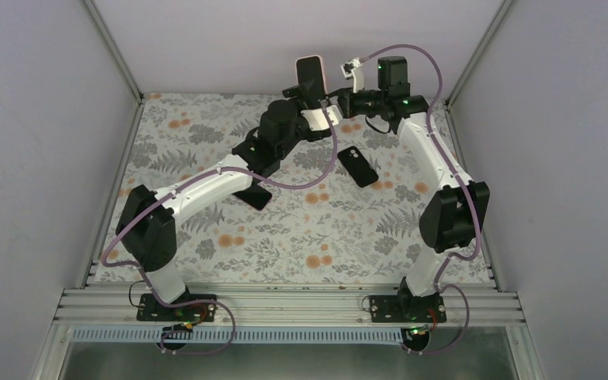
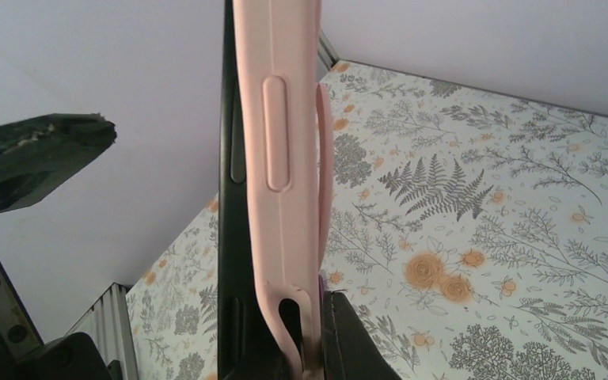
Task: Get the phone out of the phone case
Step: Remove the phone case from the phone.
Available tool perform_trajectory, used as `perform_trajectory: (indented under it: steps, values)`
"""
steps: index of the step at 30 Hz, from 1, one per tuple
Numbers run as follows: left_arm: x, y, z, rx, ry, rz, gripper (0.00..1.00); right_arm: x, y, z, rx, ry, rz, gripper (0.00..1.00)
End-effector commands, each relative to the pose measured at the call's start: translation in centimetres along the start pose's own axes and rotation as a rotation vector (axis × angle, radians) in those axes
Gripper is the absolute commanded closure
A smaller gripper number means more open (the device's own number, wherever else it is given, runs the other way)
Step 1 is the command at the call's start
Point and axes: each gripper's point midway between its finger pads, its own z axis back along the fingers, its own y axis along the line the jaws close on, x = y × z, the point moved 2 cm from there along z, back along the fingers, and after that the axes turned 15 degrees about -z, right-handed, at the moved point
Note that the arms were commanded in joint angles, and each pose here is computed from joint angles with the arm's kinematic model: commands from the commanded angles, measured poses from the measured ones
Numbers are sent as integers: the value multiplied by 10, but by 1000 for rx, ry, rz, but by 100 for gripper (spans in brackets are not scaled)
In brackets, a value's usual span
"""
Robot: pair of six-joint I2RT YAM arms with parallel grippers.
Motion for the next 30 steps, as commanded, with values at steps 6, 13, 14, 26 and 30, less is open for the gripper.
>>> perform_trajectory:
  steps: [6,13,14,26,30]
  values:
    - [-26,24,-7,139,120,8,4,8,42,18,89,-47,80,97]
    - [-48,41,9,260,190,-8,16,7,39,18,86,-44,69,97]
    - [-50,44,11,278,200,-14,19,6,38,17,87,-43,66,97]
    - [-63,68,34,610,271,-151,37,-29,49,4,280,102,-1,97]
    - [-56,79,35,726,270,-196,57,-50,53,-5,364,179,-19,97]
